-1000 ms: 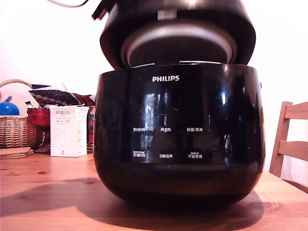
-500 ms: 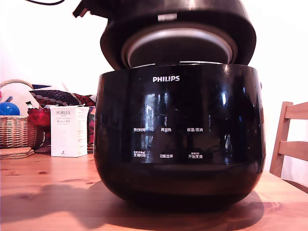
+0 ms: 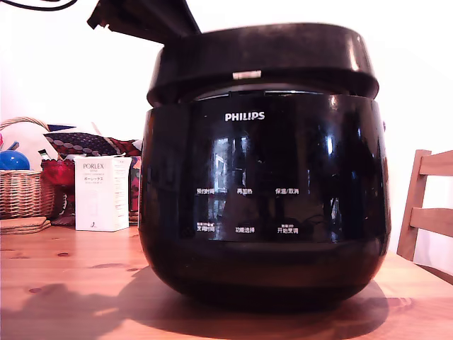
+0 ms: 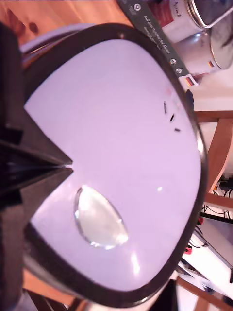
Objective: Close the rice cooker by pressing the lid down with medium force
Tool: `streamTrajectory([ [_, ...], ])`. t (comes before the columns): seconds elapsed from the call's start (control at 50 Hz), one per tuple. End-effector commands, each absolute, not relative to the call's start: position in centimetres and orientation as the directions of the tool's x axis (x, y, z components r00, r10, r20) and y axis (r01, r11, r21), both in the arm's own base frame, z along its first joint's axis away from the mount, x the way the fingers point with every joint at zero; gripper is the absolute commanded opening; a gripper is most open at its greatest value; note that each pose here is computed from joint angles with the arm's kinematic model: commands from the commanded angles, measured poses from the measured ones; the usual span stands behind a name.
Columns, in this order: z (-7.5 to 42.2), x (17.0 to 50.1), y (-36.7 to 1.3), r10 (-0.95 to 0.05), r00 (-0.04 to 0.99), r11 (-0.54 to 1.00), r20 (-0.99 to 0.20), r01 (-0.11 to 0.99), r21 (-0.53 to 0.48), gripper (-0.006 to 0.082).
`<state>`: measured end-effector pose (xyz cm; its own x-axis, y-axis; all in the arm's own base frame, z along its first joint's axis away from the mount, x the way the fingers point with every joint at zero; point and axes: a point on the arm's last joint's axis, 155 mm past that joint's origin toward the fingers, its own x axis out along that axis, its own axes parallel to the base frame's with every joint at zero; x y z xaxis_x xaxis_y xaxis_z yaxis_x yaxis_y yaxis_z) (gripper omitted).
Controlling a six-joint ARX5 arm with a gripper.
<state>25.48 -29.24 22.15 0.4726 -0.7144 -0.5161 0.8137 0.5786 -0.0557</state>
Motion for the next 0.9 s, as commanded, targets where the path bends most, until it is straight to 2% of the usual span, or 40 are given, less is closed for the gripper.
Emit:
streamTrajectory([
  [0.0, 19.0, 24.6, -29.1, -0.694, 0.436, 0.566, -0.572, 0.822, -0.059, -0.0020],
  [0.16, 18.1, 24.1, -29.5, -0.702, 0.439, 0.557, -0.560, 0.829, -0.048, -0.0020],
  [0.64, 11.9, 22.6, -27.5, -0.642, 0.405, 0.572, -0.651, 0.818, -0.055, -0.0020],
  [0.88, 11.3, 22.1, -27.5, -0.647, 0.385, 0.565, -0.659, 0.822, -0.075, -0.0020],
])
